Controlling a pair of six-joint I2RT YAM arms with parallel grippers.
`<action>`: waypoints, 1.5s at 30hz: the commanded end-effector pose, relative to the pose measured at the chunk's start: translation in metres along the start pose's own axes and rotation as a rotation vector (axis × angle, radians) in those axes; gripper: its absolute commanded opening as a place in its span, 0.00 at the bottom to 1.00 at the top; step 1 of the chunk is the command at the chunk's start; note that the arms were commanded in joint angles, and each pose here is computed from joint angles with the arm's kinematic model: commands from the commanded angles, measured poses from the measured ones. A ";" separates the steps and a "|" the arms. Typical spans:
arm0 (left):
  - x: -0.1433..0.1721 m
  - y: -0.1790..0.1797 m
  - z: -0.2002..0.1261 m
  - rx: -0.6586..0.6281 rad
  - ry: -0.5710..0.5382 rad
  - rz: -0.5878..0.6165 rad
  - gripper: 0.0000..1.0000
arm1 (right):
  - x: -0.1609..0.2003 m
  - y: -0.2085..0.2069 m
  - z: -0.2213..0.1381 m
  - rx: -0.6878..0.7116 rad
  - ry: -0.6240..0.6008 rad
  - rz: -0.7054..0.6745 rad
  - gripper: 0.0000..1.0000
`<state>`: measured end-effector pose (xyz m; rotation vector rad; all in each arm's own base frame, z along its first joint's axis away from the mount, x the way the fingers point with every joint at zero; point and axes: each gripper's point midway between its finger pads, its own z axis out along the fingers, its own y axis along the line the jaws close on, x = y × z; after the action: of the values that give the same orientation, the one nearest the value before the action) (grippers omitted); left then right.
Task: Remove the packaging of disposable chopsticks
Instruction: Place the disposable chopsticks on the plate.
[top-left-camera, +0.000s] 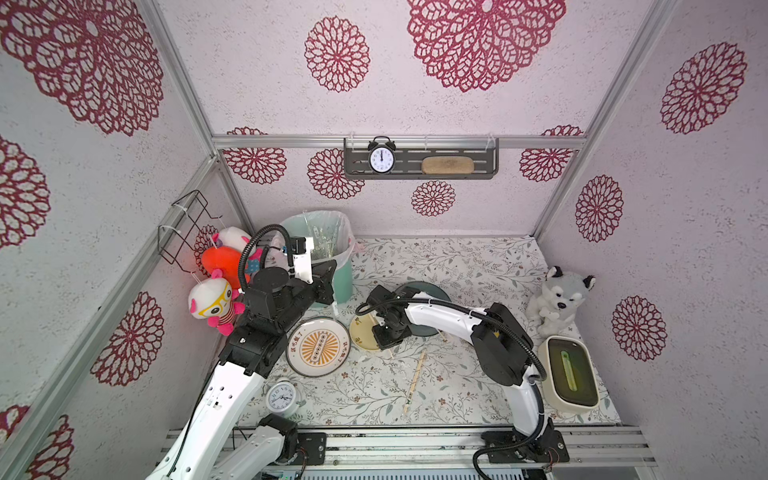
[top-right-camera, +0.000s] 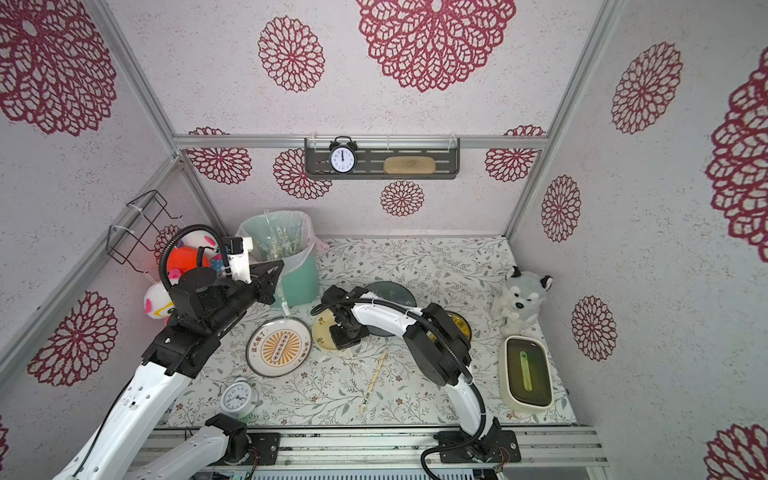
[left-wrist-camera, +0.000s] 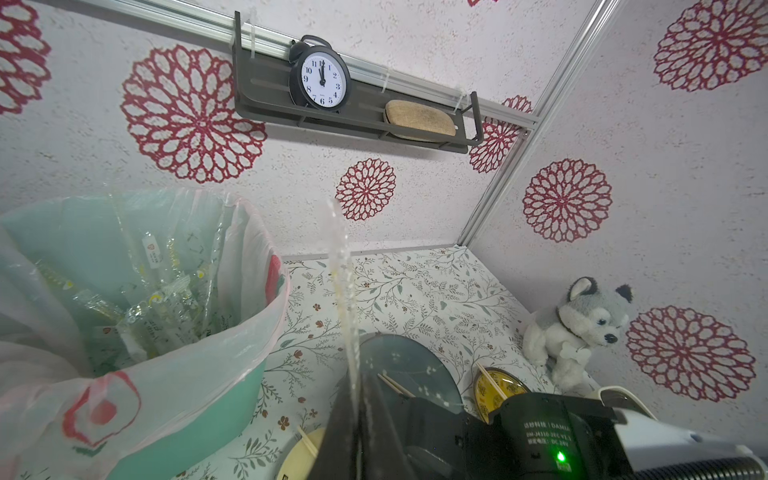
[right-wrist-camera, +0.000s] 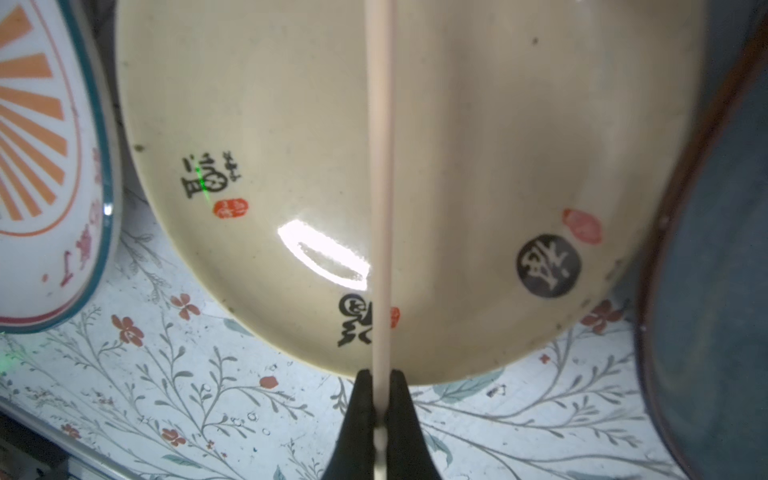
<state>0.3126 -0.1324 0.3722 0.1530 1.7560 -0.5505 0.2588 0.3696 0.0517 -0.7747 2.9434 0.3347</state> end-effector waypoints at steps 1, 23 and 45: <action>-0.006 -0.001 -0.002 0.015 -0.012 0.003 0.07 | 0.003 -0.004 -0.014 0.033 0.036 -0.015 0.00; -0.006 -0.002 -0.011 0.030 -0.031 0.011 0.11 | -0.010 0.001 -0.007 0.031 0.046 -0.022 0.14; -0.059 0.097 0.032 -0.324 -0.054 -0.055 0.00 | -0.040 0.027 -0.108 -0.121 -0.378 -0.085 0.39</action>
<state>0.3801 -0.0626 0.3770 -0.0999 1.8084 -0.3229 0.2705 0.3753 0.1136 -0.7768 2.7282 0.4540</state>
